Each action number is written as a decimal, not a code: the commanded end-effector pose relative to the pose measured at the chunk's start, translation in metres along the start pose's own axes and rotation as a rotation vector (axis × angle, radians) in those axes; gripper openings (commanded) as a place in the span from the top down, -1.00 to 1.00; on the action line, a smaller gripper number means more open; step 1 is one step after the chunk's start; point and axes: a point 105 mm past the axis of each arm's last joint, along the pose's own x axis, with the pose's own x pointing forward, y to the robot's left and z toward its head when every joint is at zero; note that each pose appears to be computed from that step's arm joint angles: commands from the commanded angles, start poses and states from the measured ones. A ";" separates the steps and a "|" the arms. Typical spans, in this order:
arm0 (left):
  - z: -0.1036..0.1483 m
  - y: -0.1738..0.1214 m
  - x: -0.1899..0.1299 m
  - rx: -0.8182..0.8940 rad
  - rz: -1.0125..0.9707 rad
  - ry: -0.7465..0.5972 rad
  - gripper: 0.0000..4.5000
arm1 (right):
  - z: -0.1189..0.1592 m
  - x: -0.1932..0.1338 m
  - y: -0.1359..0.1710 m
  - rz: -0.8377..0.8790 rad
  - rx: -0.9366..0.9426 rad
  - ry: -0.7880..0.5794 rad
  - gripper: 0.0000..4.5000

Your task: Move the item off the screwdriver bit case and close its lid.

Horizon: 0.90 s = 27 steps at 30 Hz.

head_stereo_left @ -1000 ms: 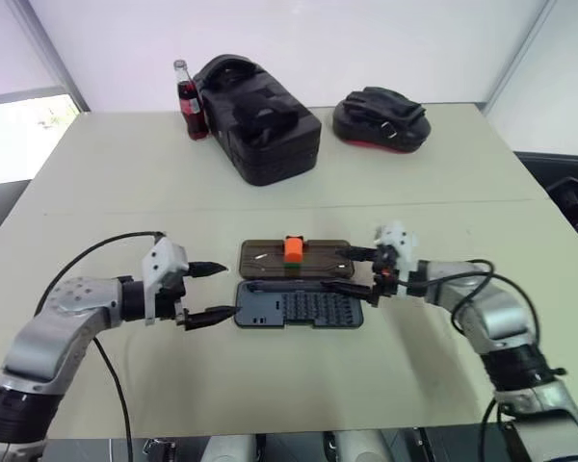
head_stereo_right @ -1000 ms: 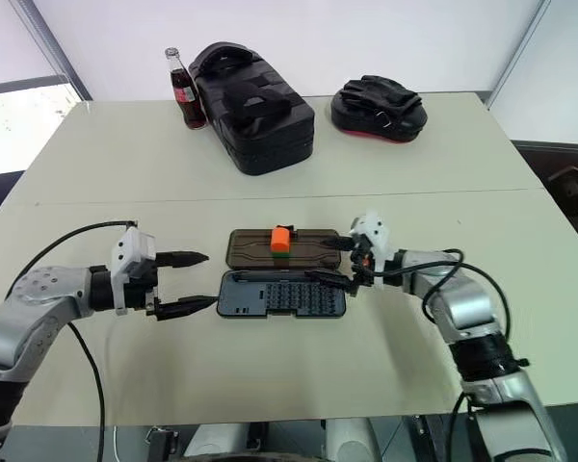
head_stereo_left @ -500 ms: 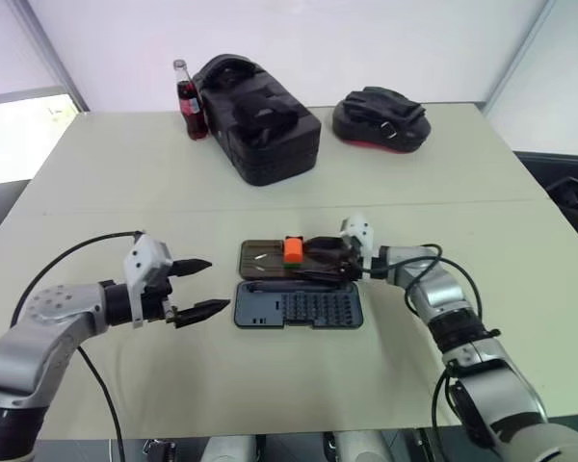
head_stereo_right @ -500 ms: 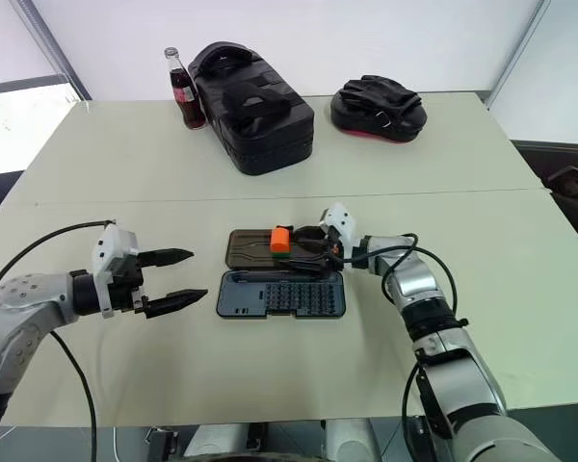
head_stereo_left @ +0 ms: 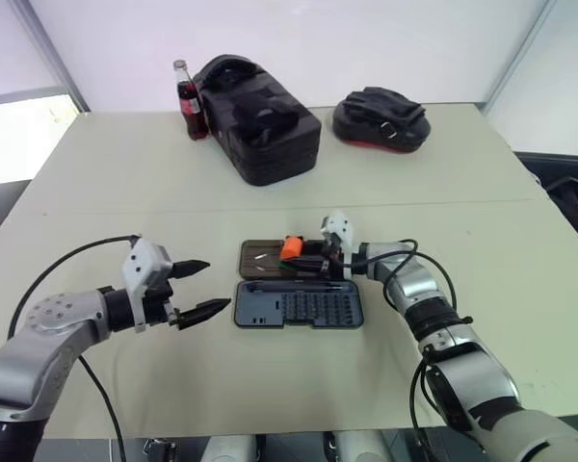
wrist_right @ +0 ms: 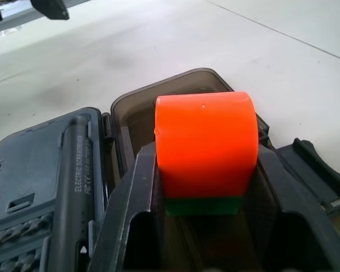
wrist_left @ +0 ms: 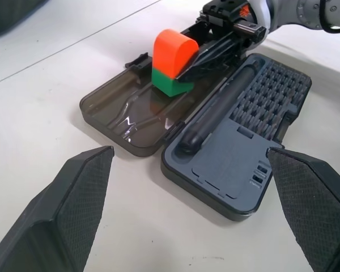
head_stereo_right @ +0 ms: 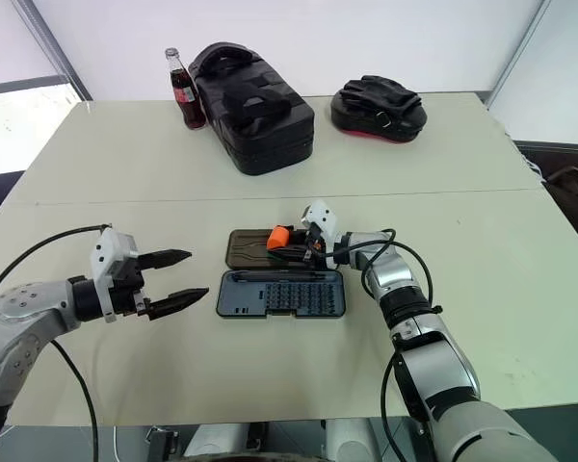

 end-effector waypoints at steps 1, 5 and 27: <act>0.010 0.003 -0.002 0.046 0.018 -0.029 -1.00 | 0.009 -0.003 -0.003 -0.014 -0.041 -0.015 0.42; 0.011 0.004 -0.001 0.048 0.022 -0.035 -1.00 | 0.040 -0.020 -0.018 -0.095 -0.038 -0.103 0.42; 0.047 -0.008 0.057 0.107 -0.175 -0.163 -1.00 | -0.003 -0.250 -0.132 -1.165 -0.101 0.328 0.42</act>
